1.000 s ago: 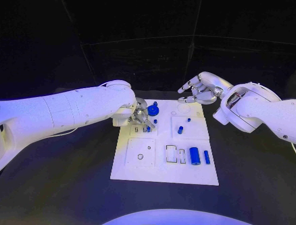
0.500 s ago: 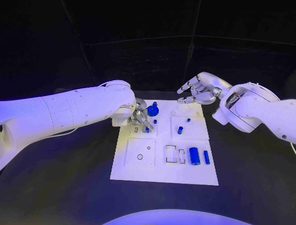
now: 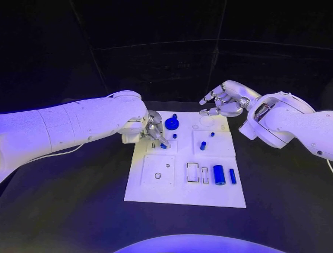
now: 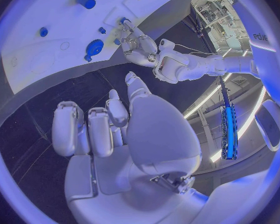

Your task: Assemble the parts on the task board

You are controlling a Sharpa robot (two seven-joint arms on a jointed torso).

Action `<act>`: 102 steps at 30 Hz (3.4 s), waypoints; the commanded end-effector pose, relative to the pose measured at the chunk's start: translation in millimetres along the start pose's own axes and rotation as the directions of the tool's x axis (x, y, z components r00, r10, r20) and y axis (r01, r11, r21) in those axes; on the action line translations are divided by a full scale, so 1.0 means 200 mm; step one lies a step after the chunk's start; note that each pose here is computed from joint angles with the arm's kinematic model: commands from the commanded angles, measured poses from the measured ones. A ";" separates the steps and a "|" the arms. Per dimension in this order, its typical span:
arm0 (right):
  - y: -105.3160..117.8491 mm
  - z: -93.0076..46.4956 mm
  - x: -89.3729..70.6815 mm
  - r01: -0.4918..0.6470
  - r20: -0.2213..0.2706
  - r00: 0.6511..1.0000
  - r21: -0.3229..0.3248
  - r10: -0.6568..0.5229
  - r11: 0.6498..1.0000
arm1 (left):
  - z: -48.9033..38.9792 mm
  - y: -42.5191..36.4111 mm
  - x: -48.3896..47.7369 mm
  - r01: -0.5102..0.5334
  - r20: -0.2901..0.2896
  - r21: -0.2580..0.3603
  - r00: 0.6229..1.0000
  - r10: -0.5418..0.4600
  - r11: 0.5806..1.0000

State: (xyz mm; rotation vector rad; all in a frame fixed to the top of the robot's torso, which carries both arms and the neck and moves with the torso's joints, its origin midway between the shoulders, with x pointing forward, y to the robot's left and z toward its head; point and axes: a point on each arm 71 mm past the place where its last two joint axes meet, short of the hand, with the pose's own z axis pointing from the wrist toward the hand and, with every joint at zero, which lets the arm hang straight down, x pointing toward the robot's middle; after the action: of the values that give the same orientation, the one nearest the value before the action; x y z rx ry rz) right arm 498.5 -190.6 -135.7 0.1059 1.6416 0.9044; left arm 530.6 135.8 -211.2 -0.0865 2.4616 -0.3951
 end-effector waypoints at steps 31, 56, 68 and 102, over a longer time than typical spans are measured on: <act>-0.02 -0.01 -0.02 0.003 0.000 1.000 0.005 -0.003 1.000 | -0.046 0.086 0.055 0.109 0.226 0.034 0.967 -0.114 0.993; -0.02 -0.01 -0.02 0.004 -0.003 1.000 0.008 -0.004 1.000 | -0.019 0.098 0.092 0.072 0.162 0.003 0.984 -0.071 0.997; -0.02 0.00 -0.02 0.004 -0.005 1.000 0.008 -0.004 1.000 | -0.017 0.098 0.104 0.063 0.127 0.000 0.990 -0.062 0.998; -0.02 0.00 -0.02 0.004 -0.004 1.000 0.010 -0.004 1.000 | 0.000 0.099 0.096 0.061 0.100 -0.011 0.993 -0.060 0.998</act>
State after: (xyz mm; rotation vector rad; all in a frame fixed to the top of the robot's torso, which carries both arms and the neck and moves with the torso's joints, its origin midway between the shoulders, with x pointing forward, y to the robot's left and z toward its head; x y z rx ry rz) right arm 500.5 -196.1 -137.1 0.1107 1.6515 0.8904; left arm 517.6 152.2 -225.8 -0.1933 2.3388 -0.3998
